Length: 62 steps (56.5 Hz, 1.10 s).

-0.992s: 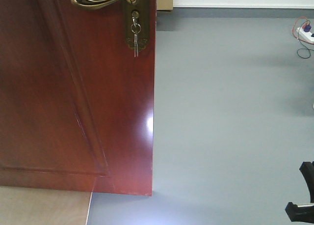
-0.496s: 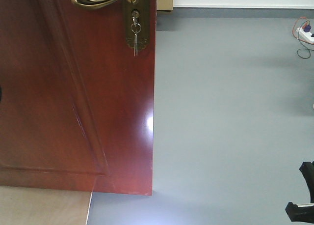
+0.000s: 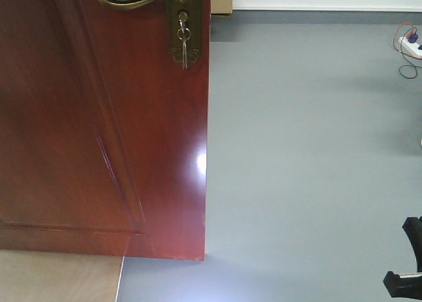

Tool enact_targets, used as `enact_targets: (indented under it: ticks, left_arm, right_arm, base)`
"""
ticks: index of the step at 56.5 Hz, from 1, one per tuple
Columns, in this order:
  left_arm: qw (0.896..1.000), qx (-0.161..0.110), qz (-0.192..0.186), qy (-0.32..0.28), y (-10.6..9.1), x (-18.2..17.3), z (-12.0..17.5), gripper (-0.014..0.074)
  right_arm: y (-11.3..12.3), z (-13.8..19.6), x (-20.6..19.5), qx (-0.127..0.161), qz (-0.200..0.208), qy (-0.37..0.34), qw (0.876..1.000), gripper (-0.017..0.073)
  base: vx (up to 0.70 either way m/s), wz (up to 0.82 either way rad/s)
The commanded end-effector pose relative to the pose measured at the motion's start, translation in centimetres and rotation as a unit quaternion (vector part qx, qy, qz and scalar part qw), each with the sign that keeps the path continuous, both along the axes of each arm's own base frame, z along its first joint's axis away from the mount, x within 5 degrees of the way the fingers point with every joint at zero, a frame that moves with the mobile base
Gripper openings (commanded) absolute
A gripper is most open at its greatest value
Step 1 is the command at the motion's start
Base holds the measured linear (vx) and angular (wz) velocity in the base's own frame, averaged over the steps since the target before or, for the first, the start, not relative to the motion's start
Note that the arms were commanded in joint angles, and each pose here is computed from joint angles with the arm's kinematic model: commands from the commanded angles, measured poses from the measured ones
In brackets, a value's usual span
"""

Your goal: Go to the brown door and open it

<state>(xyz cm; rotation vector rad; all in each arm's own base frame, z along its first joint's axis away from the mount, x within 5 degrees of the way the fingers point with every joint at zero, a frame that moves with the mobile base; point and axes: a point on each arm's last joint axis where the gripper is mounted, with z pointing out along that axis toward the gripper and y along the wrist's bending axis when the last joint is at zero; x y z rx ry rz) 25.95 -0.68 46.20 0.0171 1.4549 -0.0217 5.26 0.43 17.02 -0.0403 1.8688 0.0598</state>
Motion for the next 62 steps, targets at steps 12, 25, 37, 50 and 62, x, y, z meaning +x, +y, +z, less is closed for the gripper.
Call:
enact_targets:
  ticks: [12, 25, 37, 50, 62]
  left_arm:
    - [0.998, 0.012, -0.006, -0.055, 0.0, -8.3, -2.7, 0.0036]
    - [0.997, 0.011, -0.009, -0.075, 0.2, -14.9, -8.8, 0.0036]
    - [0.998, 0.01, -0.009, -0.065, 0.3, -18.8, -16.5, 0.0036]
    - [0.999, 0.011, -0.009, -0.037, 0.3, -20.1, -24.0, 0.0036]
    - [1.0, 0.012, -0.002, -0.003, 0.5, -20.5, -24.9, 0.0036]
  right_arm:
    - [0.0, 0.6, 0.2, -0.003, -0.002, -0.039, 0.999, 0.0]
    - [0.0, 0.6, 0.2, -0.003, -0.002, -0.039, 0.999, 0.0]
    - [0.0, 0.6, 0.2, -0.003, -0.002, -0.039, 0.999, 0.0]
    - [0.0, 0.6, 0.2, -0.003, -0.002, -0.039, 0.999, 0.0]
    - [0.0, 0.6, 0.2, -0.003, -0.002, -0.039, 0.999, 0.0]
  base:
    - [0.0, 0.0]
    - [0.0, 0.0]
    - [0.0, 0.0]
    - [0.0, 0.0]
    - [0.0, 0.0]
